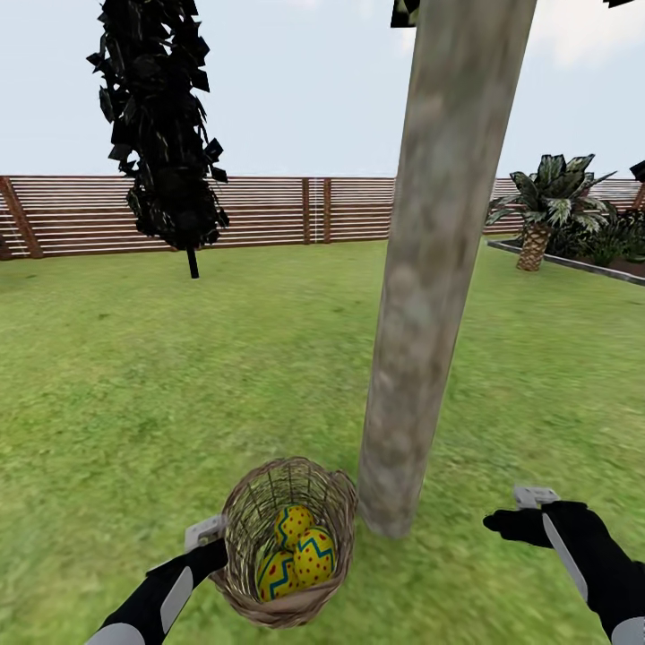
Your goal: Take the three Easter eggs out of the wicker basket on the lawn in the garden, then place them on the lawn next to a single tree (choose any tree) so that all three eggs are next to the same tree and none are left in the basket.
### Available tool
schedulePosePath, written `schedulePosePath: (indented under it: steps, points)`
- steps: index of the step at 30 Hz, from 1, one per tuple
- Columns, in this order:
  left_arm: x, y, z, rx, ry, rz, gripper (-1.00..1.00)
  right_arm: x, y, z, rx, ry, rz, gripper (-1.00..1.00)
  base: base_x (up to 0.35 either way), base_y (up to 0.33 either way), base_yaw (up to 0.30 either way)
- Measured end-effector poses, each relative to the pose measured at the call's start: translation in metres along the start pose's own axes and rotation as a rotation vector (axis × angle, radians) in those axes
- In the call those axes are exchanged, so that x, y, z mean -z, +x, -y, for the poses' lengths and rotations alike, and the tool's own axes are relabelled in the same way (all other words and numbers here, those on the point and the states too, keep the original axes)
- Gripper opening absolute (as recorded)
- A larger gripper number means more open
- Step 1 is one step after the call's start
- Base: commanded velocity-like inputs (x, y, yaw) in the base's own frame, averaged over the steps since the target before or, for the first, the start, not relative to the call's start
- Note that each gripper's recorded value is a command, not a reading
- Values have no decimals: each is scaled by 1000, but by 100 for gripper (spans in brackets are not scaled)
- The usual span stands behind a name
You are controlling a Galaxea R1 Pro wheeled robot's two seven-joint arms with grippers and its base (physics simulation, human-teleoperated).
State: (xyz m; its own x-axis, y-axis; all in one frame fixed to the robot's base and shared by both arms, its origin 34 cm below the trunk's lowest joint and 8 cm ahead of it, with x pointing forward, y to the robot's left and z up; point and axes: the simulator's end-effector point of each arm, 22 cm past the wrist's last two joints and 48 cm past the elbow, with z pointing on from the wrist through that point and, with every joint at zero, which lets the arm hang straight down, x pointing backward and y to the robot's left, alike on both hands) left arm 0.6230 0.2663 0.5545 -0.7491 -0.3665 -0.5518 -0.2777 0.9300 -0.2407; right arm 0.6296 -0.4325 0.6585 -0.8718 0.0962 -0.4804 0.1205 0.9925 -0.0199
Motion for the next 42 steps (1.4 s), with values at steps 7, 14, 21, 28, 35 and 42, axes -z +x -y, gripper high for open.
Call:
schedulePosePath:
  steps: [7,14,21,28,35,42]
  points:
    - [-9,3,-16,-6,-17,5,-100,-17,19,-5,27,1,-31,100,0,0,0]
    - [-18,10,-21,-5,-18,6,-100,-28,28,-5,26,2,-35,100,0,0,0]
    - [-28,17,-24,-5,-18,9,-100,-39,36,-5,26,2,-35,100,0,0,0]
    - [-38,27,-25,-3,-15,8,-100,-50,44,-5,26,2,-35,100,0,0,0]
    - [-48,37,-29,-3,-15,4,-100,-66,63,-3,21,5,-61,100,0,0,0]
    - [-57,47,-33,-4,-15,4,-100,-77,71,-3,20,3,-62,100,0,0,0]
